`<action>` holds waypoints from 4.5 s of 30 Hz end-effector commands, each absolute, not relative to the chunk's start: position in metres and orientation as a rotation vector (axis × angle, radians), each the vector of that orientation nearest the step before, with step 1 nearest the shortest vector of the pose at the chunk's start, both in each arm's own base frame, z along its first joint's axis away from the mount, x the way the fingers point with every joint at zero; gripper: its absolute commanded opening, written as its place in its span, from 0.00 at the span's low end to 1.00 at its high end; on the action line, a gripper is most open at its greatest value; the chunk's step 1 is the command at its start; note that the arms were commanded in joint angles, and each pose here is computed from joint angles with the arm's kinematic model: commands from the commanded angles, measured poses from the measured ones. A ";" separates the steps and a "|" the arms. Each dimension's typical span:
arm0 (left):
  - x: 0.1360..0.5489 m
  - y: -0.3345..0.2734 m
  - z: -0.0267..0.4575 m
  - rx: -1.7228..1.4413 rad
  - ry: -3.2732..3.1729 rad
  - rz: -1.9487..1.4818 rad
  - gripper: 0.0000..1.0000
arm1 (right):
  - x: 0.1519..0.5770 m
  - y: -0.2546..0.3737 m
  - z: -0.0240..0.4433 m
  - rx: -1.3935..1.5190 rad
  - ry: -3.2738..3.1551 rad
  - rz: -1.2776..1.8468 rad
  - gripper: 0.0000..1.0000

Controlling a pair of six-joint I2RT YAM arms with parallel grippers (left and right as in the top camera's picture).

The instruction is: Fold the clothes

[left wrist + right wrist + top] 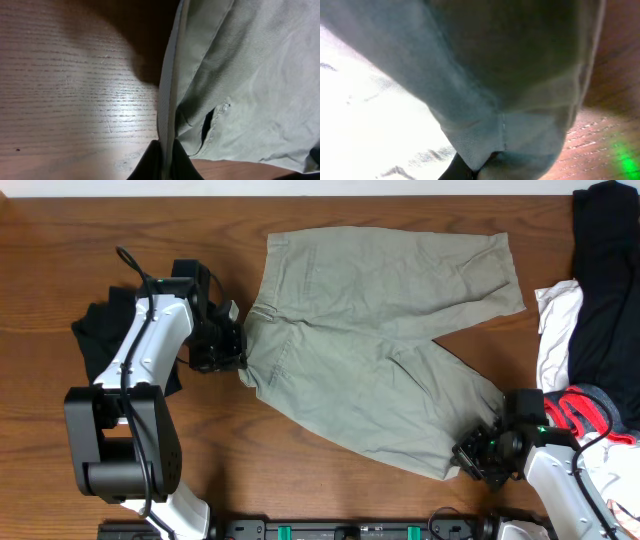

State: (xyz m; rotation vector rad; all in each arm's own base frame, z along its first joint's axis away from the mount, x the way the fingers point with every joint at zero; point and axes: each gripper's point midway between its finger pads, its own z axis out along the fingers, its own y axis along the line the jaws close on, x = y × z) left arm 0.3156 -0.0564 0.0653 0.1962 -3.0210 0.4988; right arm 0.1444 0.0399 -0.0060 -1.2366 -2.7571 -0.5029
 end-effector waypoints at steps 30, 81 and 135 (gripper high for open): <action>0.373 -0.055 0.193 0.170 -3.587 0.681 0.06 | 0.321 0.013 0.152 -0.796 -3.576 -0.705 0.02; 0.578 -0.049 0.114 0.788 -3.948 0.958 0.70 | 0.557 -0.021 0.087 -0.681 -3.647 -0.629 0.66; 0.503 -0.104 0.055 0.160 -3.637 0.869 0.63 | 0.471 0.015 -0.014 -0.130 -3.315 -0.192 0.63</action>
